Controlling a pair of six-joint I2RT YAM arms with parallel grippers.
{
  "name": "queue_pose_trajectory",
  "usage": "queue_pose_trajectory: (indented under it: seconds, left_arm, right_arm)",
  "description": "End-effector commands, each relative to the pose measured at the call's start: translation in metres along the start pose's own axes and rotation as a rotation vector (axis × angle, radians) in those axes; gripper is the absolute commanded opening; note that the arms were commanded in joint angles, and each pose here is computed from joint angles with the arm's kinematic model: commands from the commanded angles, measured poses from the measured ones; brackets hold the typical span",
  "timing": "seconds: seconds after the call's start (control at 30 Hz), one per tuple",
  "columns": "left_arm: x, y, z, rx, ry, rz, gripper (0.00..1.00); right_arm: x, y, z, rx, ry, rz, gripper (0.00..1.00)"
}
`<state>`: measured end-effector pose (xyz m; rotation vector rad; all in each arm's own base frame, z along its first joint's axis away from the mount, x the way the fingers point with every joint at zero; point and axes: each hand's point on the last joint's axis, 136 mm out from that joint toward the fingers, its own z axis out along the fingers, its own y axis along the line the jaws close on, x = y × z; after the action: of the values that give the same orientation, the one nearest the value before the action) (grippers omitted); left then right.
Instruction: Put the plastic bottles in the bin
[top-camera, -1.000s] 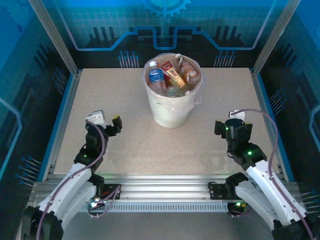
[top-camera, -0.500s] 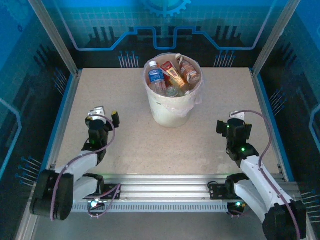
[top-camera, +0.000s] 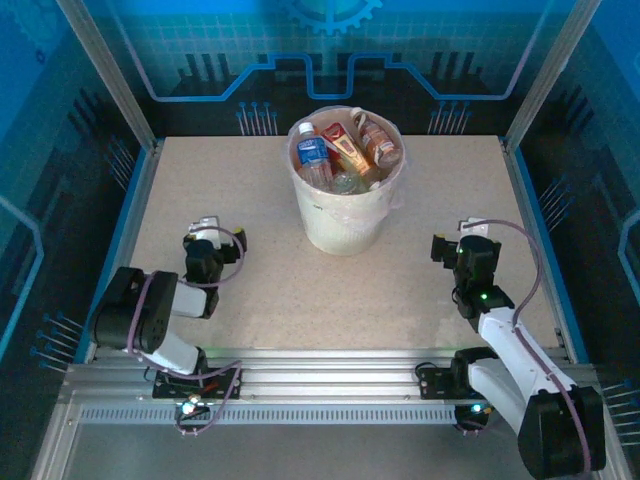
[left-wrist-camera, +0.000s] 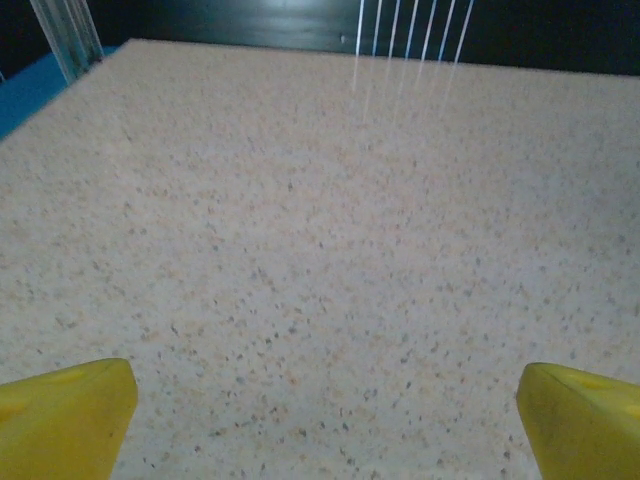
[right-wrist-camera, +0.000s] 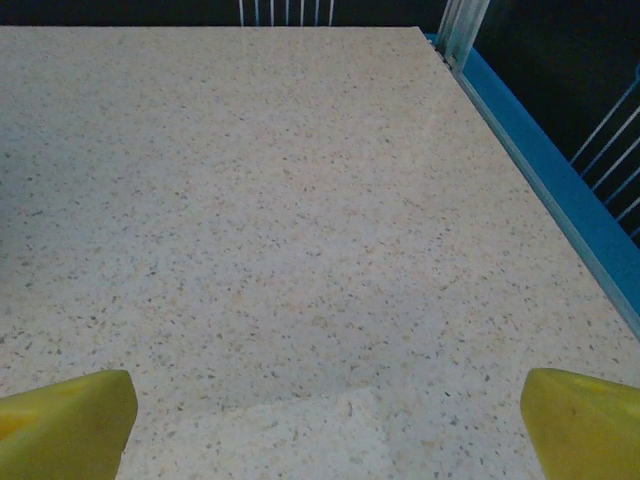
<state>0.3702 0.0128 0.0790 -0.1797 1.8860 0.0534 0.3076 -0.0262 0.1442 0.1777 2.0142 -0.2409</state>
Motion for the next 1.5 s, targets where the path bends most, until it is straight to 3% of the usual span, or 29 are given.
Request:
queue_pose_trajectory:
  seconds: [0.0, 0.07, 0.37, 0.97, 1.47]
  left_arm:
    - [-0.023, -0.014, 0.012, 0.082, -0.027, 0.004, 0.99]
    - [-0.022, -0.016, 0.020, 0.098, 0.028, 0.006, 0.99]
    - [-0.022, -0.017, 0.020, 0.115, 0.019, 0.001, 0.99]
    - [-0.022, -0.017, 0.020, 0.116, 0.019, 0.003, 0.99]
    - [-0.022, -0.017, 0.020, 0.116, 0.019, 0.003, 0.99]
  right_arm:
    - [-0.011, 0.003, 0.004, -0.029, -0.068, 0.005, 1.00]
    - [-0.010, 0.005, 0.006, -0.043, -0.079, 0.000, 1.00]
    - [-0.016, 0.021, 0.027, -0.127, -0.122, -0.049, 1.00]
    - [-0.009, 0.054, 0.081, -0.245, -0.054, -0.029, 1.00]
    - [0.007, 0.072, 0.085, -0.338, -0.074, -0.071, 1.00]
